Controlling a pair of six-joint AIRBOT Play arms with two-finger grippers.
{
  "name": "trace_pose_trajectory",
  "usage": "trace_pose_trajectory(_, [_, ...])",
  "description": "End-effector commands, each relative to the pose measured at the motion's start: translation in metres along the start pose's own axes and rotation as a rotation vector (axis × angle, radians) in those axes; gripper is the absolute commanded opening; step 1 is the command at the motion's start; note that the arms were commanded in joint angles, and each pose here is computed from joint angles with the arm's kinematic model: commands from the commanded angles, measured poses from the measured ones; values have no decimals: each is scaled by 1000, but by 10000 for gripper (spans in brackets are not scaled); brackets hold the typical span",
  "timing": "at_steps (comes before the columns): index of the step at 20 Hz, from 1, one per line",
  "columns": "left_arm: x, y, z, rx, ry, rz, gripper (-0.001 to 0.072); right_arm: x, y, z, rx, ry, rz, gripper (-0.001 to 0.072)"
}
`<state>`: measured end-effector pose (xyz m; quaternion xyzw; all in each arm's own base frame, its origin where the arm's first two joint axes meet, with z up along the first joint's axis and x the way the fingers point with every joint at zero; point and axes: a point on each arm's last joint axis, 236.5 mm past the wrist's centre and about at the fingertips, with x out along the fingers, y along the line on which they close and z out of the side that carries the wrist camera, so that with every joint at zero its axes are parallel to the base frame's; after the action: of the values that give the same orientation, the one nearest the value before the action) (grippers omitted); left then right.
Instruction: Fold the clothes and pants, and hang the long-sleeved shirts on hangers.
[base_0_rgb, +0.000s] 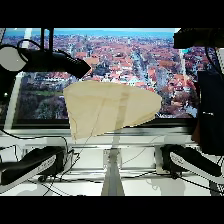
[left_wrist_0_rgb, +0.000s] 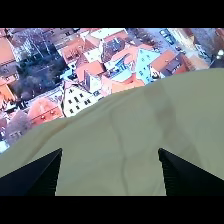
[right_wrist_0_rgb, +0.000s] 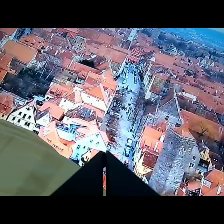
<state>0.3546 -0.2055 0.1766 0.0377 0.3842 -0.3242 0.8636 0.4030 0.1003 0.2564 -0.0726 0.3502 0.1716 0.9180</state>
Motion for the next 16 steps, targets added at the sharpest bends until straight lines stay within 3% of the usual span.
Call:
trace_pose_trajectory(1, [0, 0, 0, 0, 0, 1, 696, 0, 0, 0, 0, 1, 1, 14])
trace_pose_trajectory(16, [0, 0, 0, -1, -1, -2, 697, 0, 0, 4, 0, -17, -2, 14])
